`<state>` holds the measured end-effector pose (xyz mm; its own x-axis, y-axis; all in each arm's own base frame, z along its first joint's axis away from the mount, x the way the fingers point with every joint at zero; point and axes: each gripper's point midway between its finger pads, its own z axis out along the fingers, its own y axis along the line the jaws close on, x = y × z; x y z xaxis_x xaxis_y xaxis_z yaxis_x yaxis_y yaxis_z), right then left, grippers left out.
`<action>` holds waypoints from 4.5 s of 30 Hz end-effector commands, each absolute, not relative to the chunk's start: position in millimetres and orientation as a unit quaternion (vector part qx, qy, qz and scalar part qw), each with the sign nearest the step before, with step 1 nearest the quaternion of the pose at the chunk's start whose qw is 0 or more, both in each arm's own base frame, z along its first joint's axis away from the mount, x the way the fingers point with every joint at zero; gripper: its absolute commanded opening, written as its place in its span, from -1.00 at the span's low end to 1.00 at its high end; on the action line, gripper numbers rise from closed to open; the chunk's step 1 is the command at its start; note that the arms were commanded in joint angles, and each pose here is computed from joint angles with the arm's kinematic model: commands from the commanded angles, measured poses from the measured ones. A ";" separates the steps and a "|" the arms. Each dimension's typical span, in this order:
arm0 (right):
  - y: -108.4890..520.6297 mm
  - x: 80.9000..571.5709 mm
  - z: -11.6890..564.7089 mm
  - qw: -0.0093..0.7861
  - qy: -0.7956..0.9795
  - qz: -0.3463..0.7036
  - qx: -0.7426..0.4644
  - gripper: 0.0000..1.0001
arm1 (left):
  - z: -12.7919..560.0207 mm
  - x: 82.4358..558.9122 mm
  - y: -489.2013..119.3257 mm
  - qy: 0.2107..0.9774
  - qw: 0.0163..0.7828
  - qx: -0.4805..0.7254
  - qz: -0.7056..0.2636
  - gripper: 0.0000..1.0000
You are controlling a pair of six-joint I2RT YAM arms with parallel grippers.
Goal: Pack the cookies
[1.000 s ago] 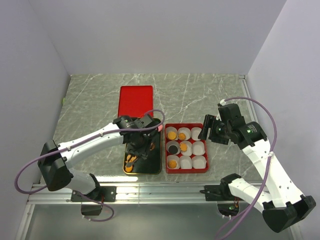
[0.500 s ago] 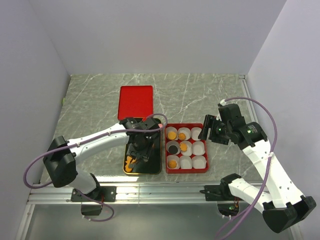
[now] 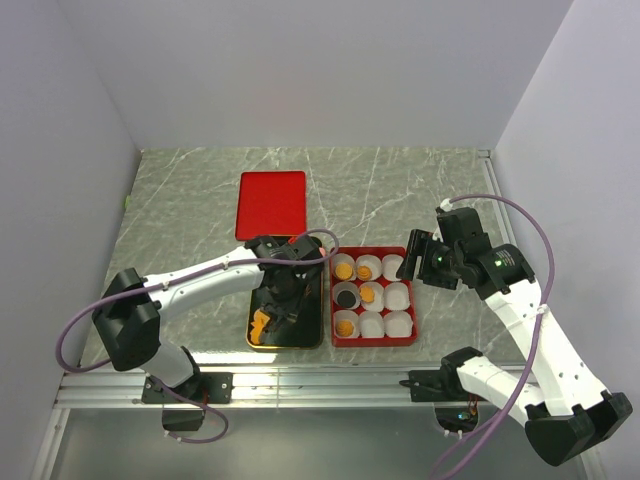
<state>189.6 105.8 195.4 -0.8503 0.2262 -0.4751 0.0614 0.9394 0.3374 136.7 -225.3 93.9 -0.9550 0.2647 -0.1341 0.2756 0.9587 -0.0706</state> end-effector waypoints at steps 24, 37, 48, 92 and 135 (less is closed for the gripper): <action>108.1 194.0 194.0 0.269 0.947 0.160 0.076 0.50 | 223.3 137.3 -275.9 0.941 0.149 0.224 -0.204 -0.31; 108.4 192.3 191.4 0.266 0.947 0.162 0.076 0.50 | 194.4 80.4 -299.1 0.924 0.062 0.291 -0.239 -0.27; 107.9 192.4 191.3 0.267 0.947 0.161 0.074 0.50 | 172.2 68.9 -298.6 0.927 0.025 0.296 -0.229 -0.17; 106.2 194.7 190.8 0.267 0.948 0.154 0.076 0.50 | 167.2 201.4 -225.3 0.970 0.166 0.148 -0.096 0.11; 96.5 206.9 190.7 0.278 0.950 0.120 0.075 0.50 | 103.5 236.0 -256.9 0.972 0.087 0.177 -0.131 -0.05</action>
<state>196.4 98.9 179.6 -0.8632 0.2065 -0.4607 0.0835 0.9583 0.2732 237.0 -248.3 102.0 -0.9319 0.2965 -0.2091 0.3339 0.9262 -0.1750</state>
